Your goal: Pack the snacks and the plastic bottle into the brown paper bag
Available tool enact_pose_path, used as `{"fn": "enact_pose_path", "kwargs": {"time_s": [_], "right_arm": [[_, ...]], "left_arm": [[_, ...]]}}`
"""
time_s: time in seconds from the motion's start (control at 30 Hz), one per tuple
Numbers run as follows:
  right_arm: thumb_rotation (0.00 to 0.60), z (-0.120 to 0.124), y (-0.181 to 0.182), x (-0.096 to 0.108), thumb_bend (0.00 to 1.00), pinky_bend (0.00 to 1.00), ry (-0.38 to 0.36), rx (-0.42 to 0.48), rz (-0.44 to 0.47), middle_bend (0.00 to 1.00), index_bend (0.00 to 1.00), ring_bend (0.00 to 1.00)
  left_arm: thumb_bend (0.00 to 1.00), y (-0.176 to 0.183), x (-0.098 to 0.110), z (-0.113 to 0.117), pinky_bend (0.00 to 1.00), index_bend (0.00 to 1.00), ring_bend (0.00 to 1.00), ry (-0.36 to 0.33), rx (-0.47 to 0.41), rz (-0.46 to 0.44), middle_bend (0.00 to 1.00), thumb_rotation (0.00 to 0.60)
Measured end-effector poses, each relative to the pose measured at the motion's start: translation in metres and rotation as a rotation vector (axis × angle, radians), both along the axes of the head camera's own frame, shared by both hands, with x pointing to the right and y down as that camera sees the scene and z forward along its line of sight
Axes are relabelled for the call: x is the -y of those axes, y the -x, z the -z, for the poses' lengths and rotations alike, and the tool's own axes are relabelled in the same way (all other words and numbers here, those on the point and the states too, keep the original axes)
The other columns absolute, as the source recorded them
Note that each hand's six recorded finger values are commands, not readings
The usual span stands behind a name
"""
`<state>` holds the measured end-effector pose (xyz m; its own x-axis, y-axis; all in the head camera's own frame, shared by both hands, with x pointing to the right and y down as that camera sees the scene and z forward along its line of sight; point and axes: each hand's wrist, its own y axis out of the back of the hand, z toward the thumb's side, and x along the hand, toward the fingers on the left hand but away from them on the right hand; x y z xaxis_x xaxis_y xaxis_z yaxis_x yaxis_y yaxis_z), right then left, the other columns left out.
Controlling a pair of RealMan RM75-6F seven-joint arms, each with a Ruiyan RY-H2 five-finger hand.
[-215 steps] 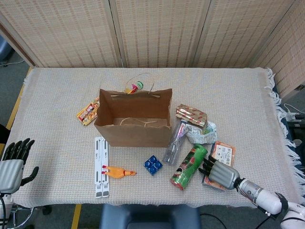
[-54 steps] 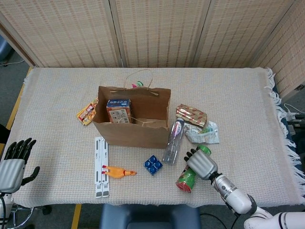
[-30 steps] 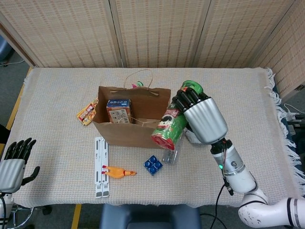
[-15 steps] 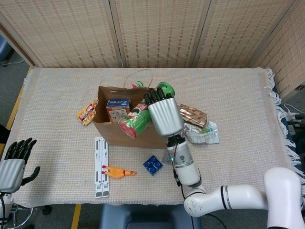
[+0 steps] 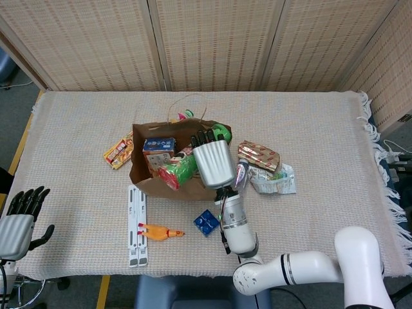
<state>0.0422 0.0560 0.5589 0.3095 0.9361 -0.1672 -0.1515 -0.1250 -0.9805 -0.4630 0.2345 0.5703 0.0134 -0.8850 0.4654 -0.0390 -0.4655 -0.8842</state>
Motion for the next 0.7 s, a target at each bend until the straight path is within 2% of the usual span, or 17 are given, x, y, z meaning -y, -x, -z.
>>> {"fn": "enact_pose_path", "kwargs": {"time_s": [0.07, 0.13, 0.53, 0.7], "right_arm": [[0.600, 0.003, -0.004, 0.002, 0.12, 0.30, 0.006, -0.004, -0.011, 0.14, 0.00, 0.07], [0.600, 0.007, -0.008, 0.005, 0.11, 0.29, 0.002, 0.002, -0.017, 0.12, 0.00, 0.06], [0.600, 0.032, -0.031, 0.007, 0.10, 0.28, -0.029, 0.044, -0.019, 0.12, 0.00, 0.06], [0.600, 0.047, -0.059, 0.000, 0.10, 0.28, -0.048, 0.045, -0.004, 0.12, 0.00, 0.06]], "left_arm": [[0.35, 0.000, 0.000, 0.000, 0.00, 0.01, 0.00, 0.000, 0.001, 0.000, 0.00, 0.600], [0.35, 0.000, 0.000, 0.000, 0.00, 0.01, 0.00, 0.000, 0.002, 0.000, 0.00, 0.600], [0.35, 0.000, 0.000, 0.000, 0.00, 0.01, 0.00, -0.001, 0.004, 0.001, 0.00, 0.600], [0.35, 0.000, 0.000, 0.000, 0.00, 0.01, 0.00, 0.000, 0.004, 0.001, 0.00, 0.600]]}}
